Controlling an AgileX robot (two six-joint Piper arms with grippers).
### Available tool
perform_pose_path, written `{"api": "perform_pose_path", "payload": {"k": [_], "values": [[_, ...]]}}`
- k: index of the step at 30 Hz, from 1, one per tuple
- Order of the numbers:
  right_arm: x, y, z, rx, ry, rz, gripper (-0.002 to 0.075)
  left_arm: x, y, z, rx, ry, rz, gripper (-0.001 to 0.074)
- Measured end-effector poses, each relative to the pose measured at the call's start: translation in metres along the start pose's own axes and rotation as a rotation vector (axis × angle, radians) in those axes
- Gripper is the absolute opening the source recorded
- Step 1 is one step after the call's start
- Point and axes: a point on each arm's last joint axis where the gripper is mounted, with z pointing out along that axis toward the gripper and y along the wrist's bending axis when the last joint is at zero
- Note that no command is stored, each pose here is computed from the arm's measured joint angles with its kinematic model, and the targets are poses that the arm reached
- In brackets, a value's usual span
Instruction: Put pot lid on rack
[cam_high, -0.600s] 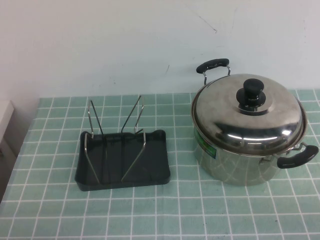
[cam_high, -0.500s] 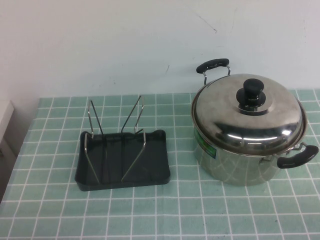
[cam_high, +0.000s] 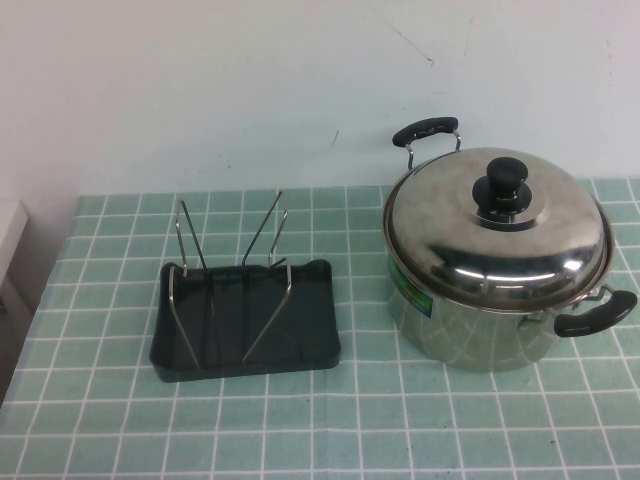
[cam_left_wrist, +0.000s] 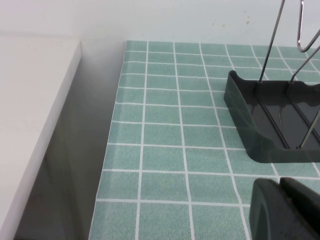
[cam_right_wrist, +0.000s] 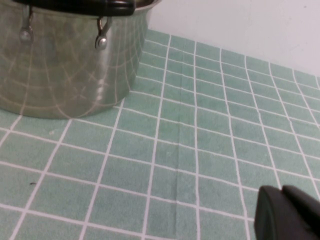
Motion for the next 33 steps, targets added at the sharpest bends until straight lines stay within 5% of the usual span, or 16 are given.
{"api": "perform_pose_path", "payload": {"k": [33], "values": [[0.0000, 0.0000, 0.0000, 0.000, 0.000, 0.000, -0.0001, 0.0001, 0.0015, 0.0000, -0.017, 0.001, 0.046, -0.0003]]}}
